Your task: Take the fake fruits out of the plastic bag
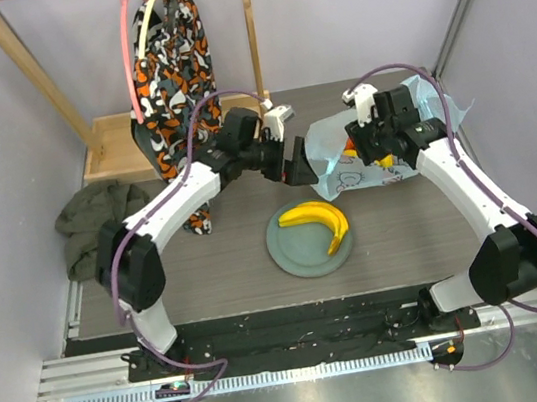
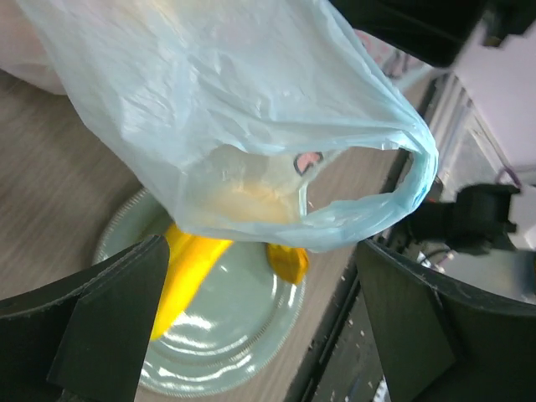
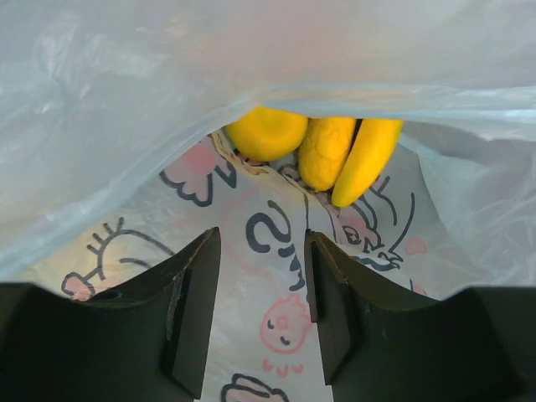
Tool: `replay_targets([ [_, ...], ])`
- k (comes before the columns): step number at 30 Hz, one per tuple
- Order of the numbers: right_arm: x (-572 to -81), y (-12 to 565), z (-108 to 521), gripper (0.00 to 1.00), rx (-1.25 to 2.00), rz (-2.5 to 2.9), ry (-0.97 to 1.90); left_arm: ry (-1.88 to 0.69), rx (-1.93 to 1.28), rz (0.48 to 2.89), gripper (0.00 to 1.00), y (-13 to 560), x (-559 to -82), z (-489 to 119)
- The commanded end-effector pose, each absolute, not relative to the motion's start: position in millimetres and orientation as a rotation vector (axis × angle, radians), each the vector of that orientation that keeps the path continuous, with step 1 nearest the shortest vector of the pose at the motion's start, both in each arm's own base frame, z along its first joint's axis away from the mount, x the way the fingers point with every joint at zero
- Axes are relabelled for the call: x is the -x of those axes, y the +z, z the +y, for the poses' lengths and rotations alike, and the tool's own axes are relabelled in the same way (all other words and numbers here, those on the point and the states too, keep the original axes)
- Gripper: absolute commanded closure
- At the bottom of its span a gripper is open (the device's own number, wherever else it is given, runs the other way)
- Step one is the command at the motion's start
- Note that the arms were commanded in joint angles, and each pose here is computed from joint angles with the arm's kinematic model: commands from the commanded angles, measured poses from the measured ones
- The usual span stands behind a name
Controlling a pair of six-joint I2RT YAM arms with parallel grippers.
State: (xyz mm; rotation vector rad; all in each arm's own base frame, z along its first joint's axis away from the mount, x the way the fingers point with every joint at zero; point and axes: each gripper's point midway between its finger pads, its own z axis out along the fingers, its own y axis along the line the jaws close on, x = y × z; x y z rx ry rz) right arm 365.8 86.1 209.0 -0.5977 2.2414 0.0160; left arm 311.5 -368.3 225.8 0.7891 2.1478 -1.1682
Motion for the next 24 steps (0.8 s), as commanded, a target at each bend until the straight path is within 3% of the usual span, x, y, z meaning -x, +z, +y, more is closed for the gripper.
replay_targets([
  [1,-382.8,223.8,96.5,0.48,0.502,2.132,0.101,-1.138,-0.776,1.989,0.00,261.6,-335.2,-404.8],
  [5,-360.4,184.6,92.9,0.45,0.473,2.235,0.121,-1.139,-0.826,2.009,0.00,244.6,-332.8,-429.6],
  [7,-344.5,179.4,87.9,0.44,0.440,2.256,0.123,-1.128,-0.852,2.028,0.23,233.5,-328.9,-435.0],
  [8,-328.7,162.1,86.3,0.43,0.430,2.311,0.140,-1.120,-0.869,2.037,0.39,228.9,-326.0,-433.9],
  [9,-320.2,156.7,88.0,0.43,0.444,2.325,0.164,-1.107,-0.887,2.037,0.83,227.0,-323.4,-431.4],
  [10,-314.2,155.3,85.8,0.42,0.451,2.327,0.158,-1.068,-0.903,2.034,1.00,224.4,-321.6,-424.2],
  [17,-365.1,193.6,58.1,0.41,0.392,2.210,0.006,-0.984,-1.017,1.973,1.00,239.4,-294.4,-390.0],
  [24,-397.7,164.6,23.4,0.32,0.395,2.295,-0.202,-0.947,-1.046,1.964,1.00,240.8,-289.0,-386.2],
])
